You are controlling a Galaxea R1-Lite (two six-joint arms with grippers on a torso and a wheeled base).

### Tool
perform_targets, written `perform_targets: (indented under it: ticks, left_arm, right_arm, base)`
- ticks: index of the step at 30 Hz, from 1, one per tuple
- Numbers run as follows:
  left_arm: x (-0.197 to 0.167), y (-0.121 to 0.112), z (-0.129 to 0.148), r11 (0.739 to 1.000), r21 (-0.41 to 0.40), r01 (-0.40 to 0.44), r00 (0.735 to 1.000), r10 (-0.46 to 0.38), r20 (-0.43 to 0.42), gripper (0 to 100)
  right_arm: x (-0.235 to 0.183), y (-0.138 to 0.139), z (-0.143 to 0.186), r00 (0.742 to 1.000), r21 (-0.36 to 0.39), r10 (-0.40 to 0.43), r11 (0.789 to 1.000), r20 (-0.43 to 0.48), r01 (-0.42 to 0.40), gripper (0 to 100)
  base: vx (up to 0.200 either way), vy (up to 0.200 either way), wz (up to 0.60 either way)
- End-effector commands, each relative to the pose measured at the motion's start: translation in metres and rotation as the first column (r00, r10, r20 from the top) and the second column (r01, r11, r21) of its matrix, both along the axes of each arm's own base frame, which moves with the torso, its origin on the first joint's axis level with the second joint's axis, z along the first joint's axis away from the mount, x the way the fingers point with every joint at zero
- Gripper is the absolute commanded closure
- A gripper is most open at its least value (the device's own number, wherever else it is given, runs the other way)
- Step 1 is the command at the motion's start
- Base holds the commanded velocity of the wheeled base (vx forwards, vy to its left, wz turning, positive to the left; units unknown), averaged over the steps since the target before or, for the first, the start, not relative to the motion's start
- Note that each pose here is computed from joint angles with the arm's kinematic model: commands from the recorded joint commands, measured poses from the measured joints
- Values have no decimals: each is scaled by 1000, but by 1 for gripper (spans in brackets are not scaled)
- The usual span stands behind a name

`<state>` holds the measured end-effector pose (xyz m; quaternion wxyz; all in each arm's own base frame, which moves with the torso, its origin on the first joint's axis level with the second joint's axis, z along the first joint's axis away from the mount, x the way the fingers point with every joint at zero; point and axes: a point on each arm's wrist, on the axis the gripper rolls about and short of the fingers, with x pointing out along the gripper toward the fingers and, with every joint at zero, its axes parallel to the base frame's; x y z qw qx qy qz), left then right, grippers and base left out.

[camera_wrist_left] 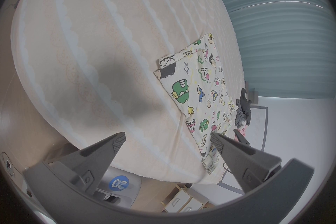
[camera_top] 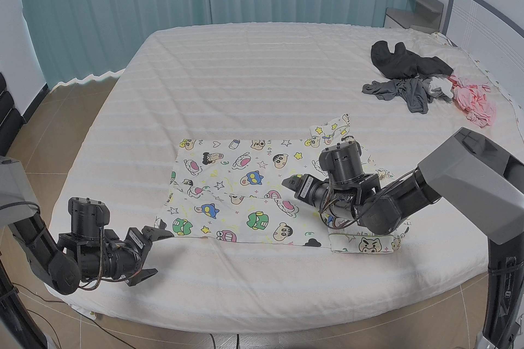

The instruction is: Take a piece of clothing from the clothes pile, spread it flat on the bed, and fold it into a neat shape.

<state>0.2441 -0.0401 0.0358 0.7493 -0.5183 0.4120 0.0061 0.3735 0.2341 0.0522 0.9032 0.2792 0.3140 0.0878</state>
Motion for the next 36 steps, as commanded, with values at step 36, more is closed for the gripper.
perform_targets:
  ticks: [36]
  left_arm:
    - [0, 0, -1, 1000, -2, 4, 1000, -4, -4, 0]
  right_arm:
    - [-43, -223, -33, 977, -27, 211, 977, -5, -211, 0]
  base:
    - [0, 0, 0]
